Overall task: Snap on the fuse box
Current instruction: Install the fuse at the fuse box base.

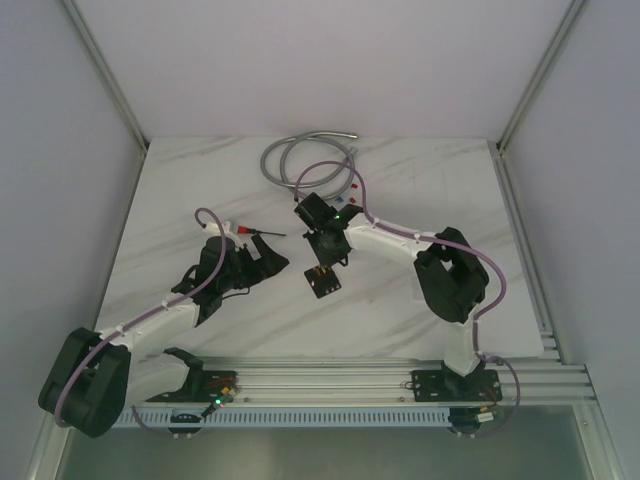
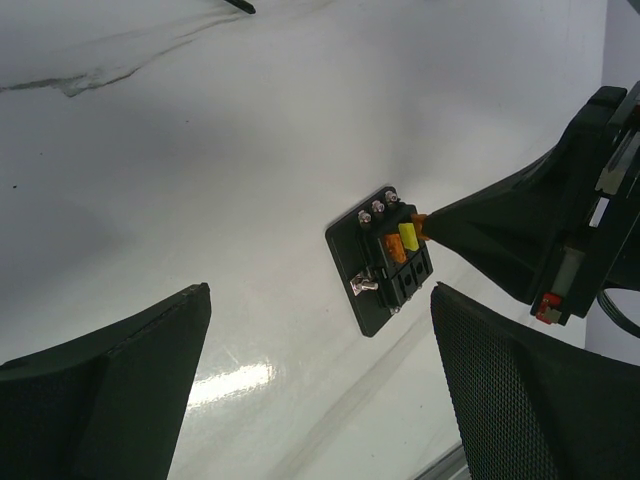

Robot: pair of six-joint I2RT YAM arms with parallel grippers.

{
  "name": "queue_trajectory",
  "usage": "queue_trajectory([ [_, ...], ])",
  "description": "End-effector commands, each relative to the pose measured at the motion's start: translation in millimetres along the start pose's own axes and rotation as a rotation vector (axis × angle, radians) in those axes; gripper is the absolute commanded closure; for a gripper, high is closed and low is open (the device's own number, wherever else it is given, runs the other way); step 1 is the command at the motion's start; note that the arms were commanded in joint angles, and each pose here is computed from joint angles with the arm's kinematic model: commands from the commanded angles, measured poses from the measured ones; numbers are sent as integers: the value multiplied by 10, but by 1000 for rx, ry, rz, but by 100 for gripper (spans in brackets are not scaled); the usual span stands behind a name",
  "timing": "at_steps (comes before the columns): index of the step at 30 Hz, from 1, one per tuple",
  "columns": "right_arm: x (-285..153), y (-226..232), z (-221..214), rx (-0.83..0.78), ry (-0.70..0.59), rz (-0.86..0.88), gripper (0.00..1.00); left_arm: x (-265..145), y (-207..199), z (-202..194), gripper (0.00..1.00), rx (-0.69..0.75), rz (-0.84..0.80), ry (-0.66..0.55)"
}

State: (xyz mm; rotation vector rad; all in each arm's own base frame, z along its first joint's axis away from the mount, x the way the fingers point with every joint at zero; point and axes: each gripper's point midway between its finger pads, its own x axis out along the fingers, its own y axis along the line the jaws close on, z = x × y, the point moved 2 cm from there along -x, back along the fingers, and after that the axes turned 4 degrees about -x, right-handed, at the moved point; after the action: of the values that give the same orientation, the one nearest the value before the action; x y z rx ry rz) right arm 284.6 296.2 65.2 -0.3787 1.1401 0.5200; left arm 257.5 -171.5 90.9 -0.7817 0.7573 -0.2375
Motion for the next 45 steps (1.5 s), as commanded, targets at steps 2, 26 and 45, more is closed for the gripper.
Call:
queue_trajectory([
  [2,281,-70,-453,-22,183,-35,98,-6,-36,15,0,-3,-11,8],
  [26,863,-295,-1184,-30,470,-92,100,15,-33,-3,0,-3,-9,22],
  [45,-40,-91,-142,17,34,17,92,-104,-144,51,0,-4,-58,-10],
])
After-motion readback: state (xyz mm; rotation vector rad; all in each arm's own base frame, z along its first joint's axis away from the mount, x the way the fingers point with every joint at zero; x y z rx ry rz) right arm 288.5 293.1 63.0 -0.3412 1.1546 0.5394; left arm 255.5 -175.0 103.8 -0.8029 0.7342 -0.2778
